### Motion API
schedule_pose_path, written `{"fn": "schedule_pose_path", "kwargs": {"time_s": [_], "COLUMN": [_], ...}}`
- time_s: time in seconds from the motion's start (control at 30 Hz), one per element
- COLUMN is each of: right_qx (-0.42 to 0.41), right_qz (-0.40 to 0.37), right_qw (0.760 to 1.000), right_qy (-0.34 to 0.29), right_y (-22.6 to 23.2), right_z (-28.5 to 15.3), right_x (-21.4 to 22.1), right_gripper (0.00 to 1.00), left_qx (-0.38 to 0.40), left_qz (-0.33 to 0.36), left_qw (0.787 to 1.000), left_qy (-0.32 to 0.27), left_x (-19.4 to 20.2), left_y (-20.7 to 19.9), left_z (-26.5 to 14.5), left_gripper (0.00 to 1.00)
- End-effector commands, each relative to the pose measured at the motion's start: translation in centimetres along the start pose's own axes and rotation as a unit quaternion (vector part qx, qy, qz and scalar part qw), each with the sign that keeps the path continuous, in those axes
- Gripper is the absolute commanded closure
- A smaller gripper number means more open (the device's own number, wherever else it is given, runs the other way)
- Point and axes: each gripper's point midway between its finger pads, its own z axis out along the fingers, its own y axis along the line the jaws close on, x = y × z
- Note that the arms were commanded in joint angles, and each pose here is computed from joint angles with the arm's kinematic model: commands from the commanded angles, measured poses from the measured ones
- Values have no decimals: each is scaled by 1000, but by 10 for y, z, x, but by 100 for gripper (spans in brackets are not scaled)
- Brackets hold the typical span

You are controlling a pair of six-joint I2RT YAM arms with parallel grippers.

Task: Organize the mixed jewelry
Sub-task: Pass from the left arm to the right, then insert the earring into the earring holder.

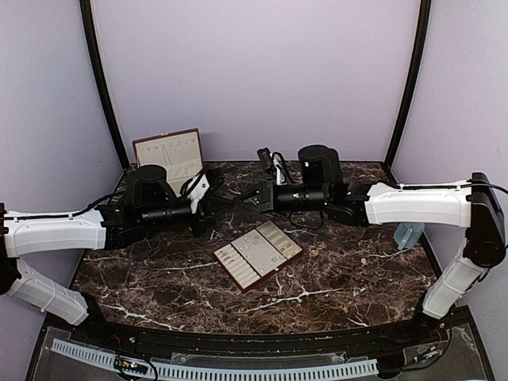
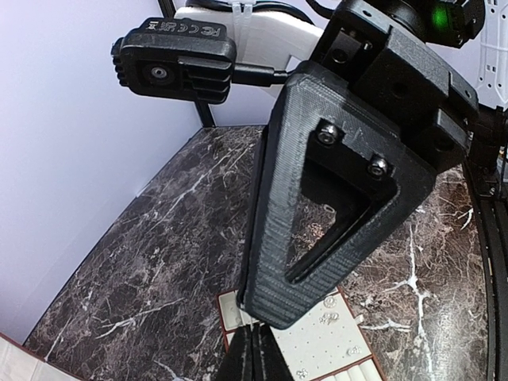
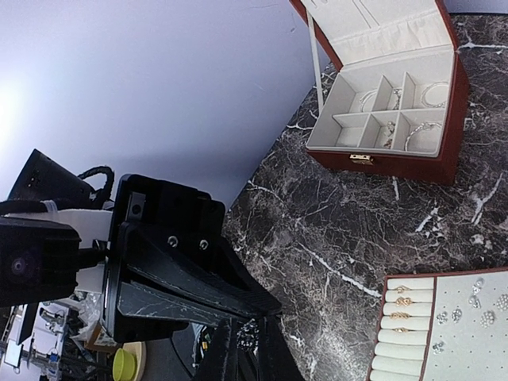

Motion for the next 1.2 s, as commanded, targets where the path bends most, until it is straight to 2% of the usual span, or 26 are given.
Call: {"fn": "schedule_pose_path", "kwargs": {"time_s": [0.0,0.03,0.07,0.1,0.17,0.33,0.47,0.53,0.63,0.73,0.87,1.0,1.17], "right_qx": [8,13,19,25,36,63,94,109,124,139,146,154,175], "right_qz": [-21,-23,-25,-25,-29,-36,-53,-54,-61,-70,-69,-69,-71], "right_qw": [999,999,999,999,999,997,994,991,987,983,982,980,974], "right_qy": [-24,-25,-26,-26,-24,-9,34,55,78,93,102,108,125], "right_y": [6,5,3,1,-4,-21,-43,-55,-69,-78,-88,-98,-115], "right_z": [-5,-6,-6,-7,-8,-16,-21,-24,-26,-25,-23,-25,-25], "right_x": [-11,-12,-12,-12,-11,-2,24,41,64,84,101,112,125], "right_gripper": [93,93,93,93,93,94,94,94,94,94,94,94,94], "left_qx": [-1,0,0,-1,0,-18,-61,-82,-135,-177,-229,-248,-259], "left_qz": [7,7,8,8,6,-9,-42,-81,-154,-195,-258,-306,-307], "left_qw": [1000,1000,1000,1000,1000,1000,997,993,979,965,938,919,916], "left_qy": [6,7,8,9,11,4,11,8,-6,-5,6,-2,-1], "left_x": [0,0,1,1,2,-5,-12,-13,-12,-5,23,42,47], "left_y": [-2,-2,-2,-2,-3,1,24,47,92,120,158,173,176], "left_z": [-5,-6,-6,-7,-8,-20,-33,-44,-67,-84,-105,-119,-126], "left_gripper": [89,77,71,59,49,37,36,36,36,36,34,33,32]}}
